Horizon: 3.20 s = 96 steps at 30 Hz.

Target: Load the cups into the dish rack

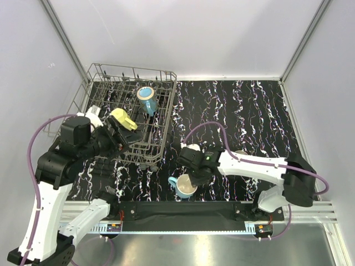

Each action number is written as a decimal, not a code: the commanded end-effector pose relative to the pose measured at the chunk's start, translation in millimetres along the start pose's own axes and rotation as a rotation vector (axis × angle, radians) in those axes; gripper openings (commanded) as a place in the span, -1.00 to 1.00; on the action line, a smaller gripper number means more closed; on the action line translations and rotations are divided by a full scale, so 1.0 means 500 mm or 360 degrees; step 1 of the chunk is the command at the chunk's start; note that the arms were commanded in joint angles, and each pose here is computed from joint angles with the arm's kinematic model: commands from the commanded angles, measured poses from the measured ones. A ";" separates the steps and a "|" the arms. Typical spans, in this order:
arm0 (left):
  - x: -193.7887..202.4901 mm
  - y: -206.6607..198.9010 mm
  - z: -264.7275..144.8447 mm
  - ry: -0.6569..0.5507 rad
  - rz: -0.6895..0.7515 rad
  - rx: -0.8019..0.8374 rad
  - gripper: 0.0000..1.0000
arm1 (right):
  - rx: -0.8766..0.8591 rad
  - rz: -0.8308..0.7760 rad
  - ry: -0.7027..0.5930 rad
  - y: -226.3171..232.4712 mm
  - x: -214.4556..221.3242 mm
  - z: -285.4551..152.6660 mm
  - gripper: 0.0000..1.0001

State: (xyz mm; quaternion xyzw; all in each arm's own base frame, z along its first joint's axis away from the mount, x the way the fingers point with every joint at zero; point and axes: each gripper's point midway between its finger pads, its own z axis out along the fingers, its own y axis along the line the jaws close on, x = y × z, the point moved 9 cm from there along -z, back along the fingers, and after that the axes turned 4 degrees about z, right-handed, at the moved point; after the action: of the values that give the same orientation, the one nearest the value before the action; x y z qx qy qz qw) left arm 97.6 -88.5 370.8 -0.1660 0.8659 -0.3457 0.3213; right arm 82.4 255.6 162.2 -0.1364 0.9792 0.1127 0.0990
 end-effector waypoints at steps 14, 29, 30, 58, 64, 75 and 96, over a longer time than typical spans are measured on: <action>-0.028 -0.143 0.033 0.0348 -0.0091 0.0630 0.64 | -0.0239 -0.0121 -0.1353 -0.098 -0.077 -0.413 -1.00; 0.121 -0.277 0.051 0.0876 -0.0512 0.1040 0.82 | -0.0246 -0.0565 -0.2047 -0.208 -0.047 -0.518 -1.00; 0.128 -0.280 0.056 0.0894 -0.0550 0.1046 0.82 | -0.0258 -0.0595 -0.2071 -0.211 -0.045 -0.523 -1.00; 0.191 -0.390 0.131 0.1132 -0.0769 0.1225 0.08 | -0.0266 -0.1138 -0.2342 -0.203 -0.045 -0.515 -1.00; 0.195 -0.395 0.140 0.1137 -0.0742 0.1263 -0.77 | -0.0284 -0.1282 -0.2337 -0.211 -0.031 -0.512 -1.00; 0.180 -0.417 0.124 0.0940 -0.0406 0.1186 -1.00 | -0.0217 -0.1195 -0.2366 -0.245 -0.015 -0.523 -0.72; 0.006 -0.325 0.095 0.0074 0.0341 0.0560 -1.00 | -0.0372 -0.0064 -0.2153 -0.348 0.056 -0.583 0.15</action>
State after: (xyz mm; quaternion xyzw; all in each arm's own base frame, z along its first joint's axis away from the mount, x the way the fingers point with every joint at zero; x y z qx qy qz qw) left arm 127.8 -266.9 425.4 -0.0392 0.8297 -0.5094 0.2249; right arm 69.1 30.6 389.8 -0.1912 0.6515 0.2102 0.7034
